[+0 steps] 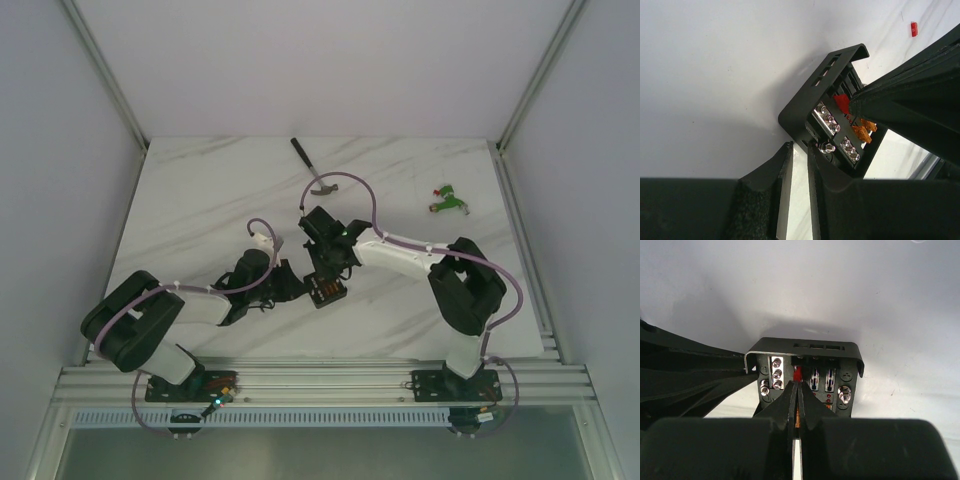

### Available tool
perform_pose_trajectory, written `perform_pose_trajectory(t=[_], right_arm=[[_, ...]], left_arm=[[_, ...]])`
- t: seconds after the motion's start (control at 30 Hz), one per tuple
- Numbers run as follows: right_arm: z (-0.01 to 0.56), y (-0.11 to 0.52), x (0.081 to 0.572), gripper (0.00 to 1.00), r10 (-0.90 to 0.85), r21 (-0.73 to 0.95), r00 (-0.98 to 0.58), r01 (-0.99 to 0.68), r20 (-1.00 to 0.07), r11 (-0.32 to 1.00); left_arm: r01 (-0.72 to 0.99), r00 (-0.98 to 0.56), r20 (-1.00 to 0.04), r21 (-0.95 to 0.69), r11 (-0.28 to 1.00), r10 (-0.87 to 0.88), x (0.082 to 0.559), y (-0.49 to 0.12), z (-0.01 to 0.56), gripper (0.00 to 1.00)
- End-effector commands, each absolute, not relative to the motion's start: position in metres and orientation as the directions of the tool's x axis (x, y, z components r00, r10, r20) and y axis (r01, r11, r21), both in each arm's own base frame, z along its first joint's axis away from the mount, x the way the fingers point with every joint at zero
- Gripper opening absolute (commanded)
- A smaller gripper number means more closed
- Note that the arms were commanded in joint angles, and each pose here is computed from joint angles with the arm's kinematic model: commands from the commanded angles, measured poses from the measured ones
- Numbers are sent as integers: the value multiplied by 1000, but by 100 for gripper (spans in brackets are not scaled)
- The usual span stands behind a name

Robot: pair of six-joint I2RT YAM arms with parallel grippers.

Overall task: Snap on the fuse box
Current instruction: Install the fuse at the fuse box base.

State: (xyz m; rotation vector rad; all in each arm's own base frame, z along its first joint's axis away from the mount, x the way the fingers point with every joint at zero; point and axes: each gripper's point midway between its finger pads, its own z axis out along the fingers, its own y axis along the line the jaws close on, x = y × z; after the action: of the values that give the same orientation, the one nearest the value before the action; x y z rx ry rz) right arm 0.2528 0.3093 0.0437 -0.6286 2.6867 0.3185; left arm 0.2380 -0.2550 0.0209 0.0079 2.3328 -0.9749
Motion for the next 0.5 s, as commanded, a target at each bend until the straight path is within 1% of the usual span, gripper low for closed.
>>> perform_pose_trajectory(t=[0.0, 0.17, 0.47], right_arm=[[-28, 209, 196, 0, -460, -143, -888, -455, -5, 879], [-33, 197, 203, 0, -452, -206, -892, -445, 13, 872], [-50, 208, 221, 0, -480, -234, -877, -474, 34, 849]], left_arm=[[236, -816, -536, -648, 724, -214, 241, -259, 24, 27], [231, -817, -535, -646, 728, -215, 241, -258, 23, 27], [230, -818, -533, -646, 728, -214, 241, -258, 22, 26]])
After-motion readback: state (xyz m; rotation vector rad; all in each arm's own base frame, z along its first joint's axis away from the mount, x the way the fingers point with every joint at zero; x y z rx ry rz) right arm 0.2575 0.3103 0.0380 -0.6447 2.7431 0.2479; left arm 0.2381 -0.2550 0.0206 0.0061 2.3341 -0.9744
